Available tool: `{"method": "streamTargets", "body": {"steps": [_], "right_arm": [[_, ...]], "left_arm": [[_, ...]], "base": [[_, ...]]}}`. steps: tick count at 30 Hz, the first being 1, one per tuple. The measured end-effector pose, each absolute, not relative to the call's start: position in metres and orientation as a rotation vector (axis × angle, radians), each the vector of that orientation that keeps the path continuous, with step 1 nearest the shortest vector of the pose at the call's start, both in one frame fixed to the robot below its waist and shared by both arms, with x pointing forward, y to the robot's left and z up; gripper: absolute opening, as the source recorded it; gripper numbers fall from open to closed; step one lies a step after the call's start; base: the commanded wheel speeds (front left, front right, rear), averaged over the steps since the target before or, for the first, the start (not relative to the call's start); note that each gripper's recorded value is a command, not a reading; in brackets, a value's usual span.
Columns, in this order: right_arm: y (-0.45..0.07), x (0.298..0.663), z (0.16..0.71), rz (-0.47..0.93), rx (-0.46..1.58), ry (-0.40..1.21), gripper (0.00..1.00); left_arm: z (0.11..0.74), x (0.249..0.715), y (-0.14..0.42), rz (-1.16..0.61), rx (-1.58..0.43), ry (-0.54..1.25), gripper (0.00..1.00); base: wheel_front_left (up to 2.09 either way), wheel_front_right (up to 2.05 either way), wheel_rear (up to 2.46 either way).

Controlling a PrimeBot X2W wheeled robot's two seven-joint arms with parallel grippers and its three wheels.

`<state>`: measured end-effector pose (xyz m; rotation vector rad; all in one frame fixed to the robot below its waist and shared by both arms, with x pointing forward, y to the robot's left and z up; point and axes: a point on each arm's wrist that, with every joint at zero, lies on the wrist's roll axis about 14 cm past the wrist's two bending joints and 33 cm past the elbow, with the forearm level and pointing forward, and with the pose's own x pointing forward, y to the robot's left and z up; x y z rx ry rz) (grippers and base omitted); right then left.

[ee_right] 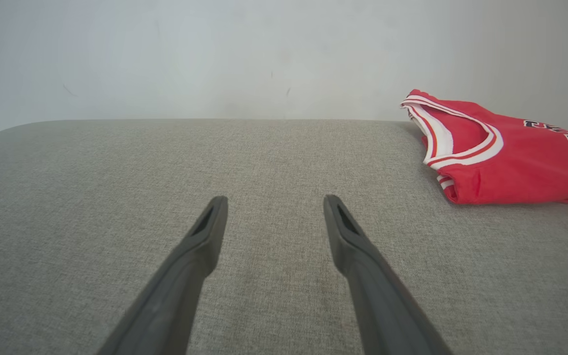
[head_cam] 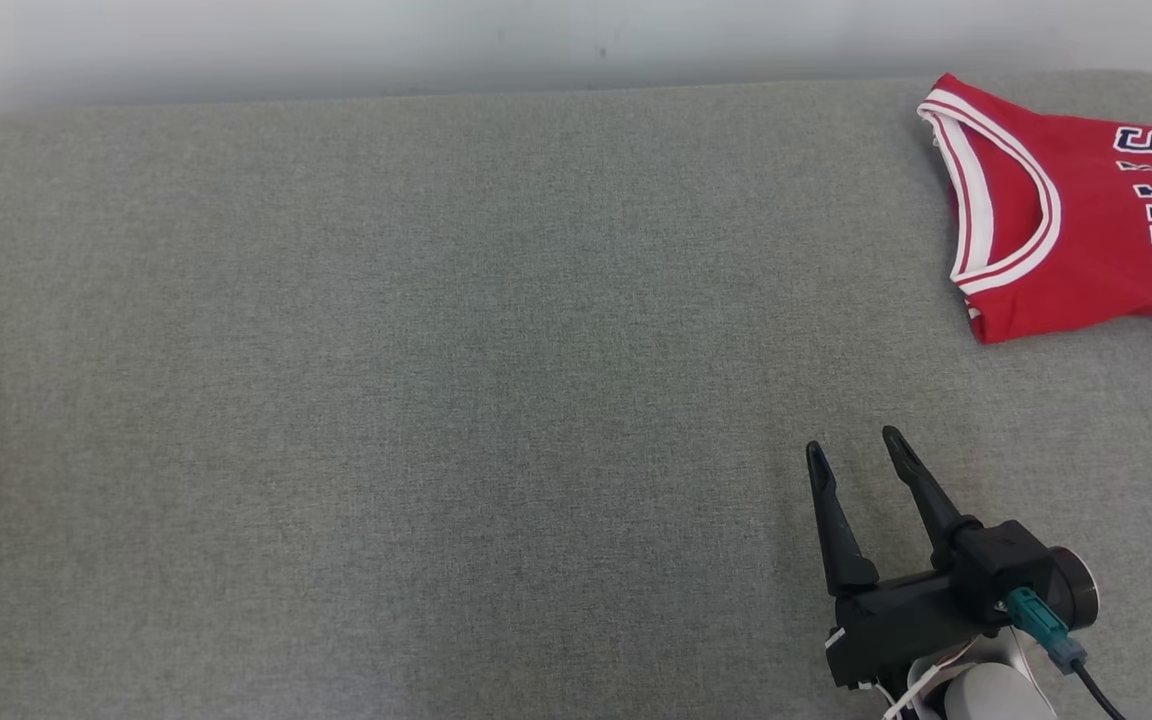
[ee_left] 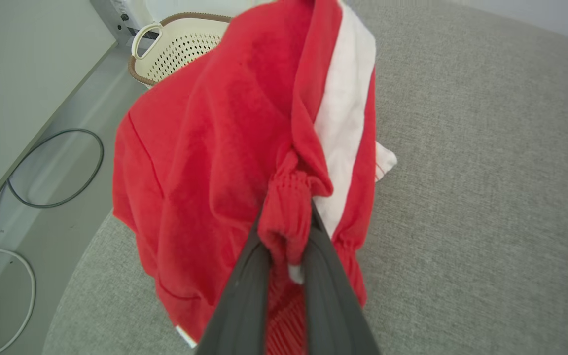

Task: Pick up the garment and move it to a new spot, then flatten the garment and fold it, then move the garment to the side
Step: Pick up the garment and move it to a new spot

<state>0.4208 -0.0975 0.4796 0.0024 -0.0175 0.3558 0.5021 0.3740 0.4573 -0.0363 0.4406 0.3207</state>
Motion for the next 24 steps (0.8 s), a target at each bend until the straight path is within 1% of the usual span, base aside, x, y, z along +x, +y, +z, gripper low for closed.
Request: {"method": "streamTargets", "body": {"steps": [4, 14, 19, 24], "right_arm": [[-0.095, 0.42, 0.482, 0.361, 0.004, -0.024, 1.0], [-0.09, 0.413, 0.497, 0.369, 0.03, -0.056, 1.0], [-0.088, 0.41, 0.505, 0.369, 0.039, -0.077, 1.0], [-0.093, 0.406, 0.51, 0.353, 0.048, -0.087, 1.0]], "left_arm": [[0.481, 0.51, 0.374, 0.31, -0.01, 0.347, 0.0], [0.582, 0.535, 0.357, 0.228, 0.055, 0.038, 0.0], [0.632, 0.543, 0.334, 0.153, 0.105, -0.092, 0.0], [0.673, 0.554, 0.292, 0.045, 0.142, -0.205, 0.0]], "base": [[0.0, 0.0, 0.0], [0.0, 0.0, 0.0], [0.0, 0.0, 0.0], [0.0, 0.0, 0.0]]}}
